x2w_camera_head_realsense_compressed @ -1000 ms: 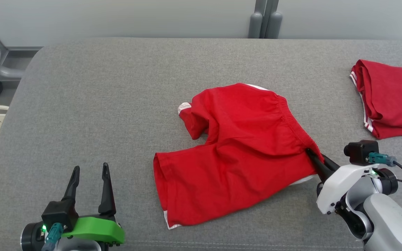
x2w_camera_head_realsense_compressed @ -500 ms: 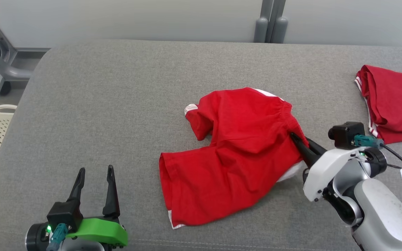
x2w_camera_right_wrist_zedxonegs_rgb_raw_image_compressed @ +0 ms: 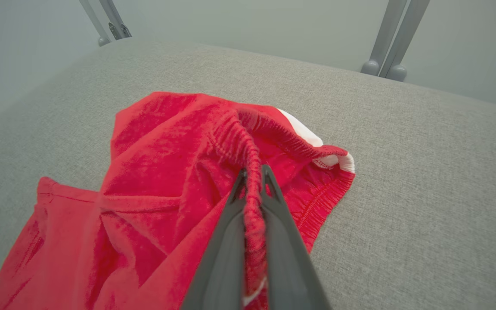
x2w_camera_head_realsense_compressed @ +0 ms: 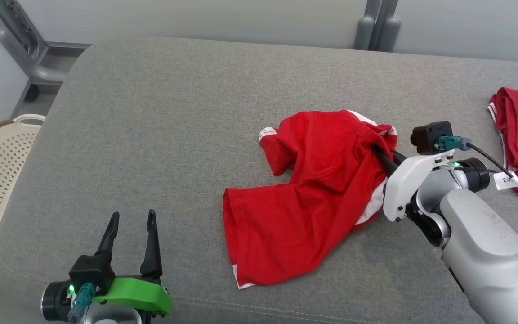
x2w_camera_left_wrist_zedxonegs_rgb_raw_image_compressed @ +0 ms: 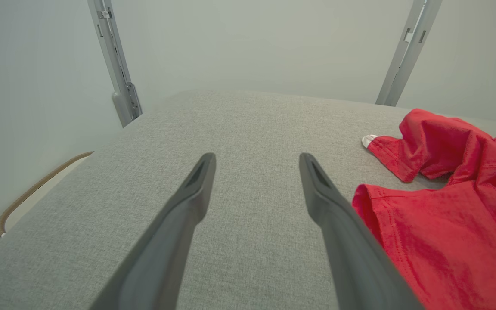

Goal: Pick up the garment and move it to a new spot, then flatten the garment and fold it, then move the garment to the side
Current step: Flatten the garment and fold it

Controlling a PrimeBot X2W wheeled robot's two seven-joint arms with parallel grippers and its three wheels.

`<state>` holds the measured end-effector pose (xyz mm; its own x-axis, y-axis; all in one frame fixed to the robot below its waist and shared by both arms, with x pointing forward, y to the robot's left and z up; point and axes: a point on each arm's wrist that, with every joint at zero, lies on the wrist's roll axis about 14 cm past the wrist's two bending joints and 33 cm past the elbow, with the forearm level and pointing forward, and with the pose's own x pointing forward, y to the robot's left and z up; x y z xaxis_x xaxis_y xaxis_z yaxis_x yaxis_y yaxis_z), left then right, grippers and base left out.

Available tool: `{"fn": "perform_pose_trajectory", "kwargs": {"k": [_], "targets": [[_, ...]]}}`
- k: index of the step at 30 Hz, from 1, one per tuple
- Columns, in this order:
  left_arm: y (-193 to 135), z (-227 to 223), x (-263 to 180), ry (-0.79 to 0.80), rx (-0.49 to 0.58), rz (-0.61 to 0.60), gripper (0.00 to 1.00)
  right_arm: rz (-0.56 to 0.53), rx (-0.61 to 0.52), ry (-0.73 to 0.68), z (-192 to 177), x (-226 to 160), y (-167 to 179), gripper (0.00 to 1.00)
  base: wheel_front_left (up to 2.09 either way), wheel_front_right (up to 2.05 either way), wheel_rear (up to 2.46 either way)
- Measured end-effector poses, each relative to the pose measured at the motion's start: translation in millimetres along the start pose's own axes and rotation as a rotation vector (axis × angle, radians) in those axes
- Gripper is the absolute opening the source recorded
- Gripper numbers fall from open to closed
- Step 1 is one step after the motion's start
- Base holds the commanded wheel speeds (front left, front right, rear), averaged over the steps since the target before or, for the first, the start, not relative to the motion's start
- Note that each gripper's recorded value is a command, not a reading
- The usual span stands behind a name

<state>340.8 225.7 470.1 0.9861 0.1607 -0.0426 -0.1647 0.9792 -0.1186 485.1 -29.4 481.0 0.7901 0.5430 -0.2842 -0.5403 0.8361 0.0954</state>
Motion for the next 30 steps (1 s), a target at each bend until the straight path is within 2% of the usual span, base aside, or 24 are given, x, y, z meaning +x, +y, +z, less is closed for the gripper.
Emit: {"fn": "perform_pose_trajectory", "kwargs": {"k": [12,13,14,15,21,30], "targets": [[8.3,-4.2,0.0,0.018,0.008,0.025,1.00,-0.014,-0.024,0.051,-18.5,35.7,-7.5,0.00,0.00,0.00,0.00],[8.9,-4.5,0.0,0.019,0.007,0.027,1.00,-0.014,-0.025,0.050,-19.5,37.6,-7.2,0.12,0.00,0.00,0.00],[9.3,-4.5,0.2,0.020,0.007,0.029,1.00,-0.013,-0.022,0.045,-20.0,39.1,-6.4,0.45,0.00,0.00,0.00],[9.9,-4.8,0.3,0.021,0.006,0.031,1.00,-0.012,-0.020,0.033,-19.3,40.4,-5.5,1.00,0.00,0.00,0.00],[7.6,-3.1,2.5,0.014,0.005,0.029,1.00,-0.027,-0.018,-0.046,-9.6,35.8,-9.0,1.00,0.00,0.00,0.00],[-0.3,1.4,6.4,-0.003,0.000,0.004,1.00,-0.084,0.000,-0.137,0.2,9.7,-32.1,1.00,0.00,0.00,0.00]]}}
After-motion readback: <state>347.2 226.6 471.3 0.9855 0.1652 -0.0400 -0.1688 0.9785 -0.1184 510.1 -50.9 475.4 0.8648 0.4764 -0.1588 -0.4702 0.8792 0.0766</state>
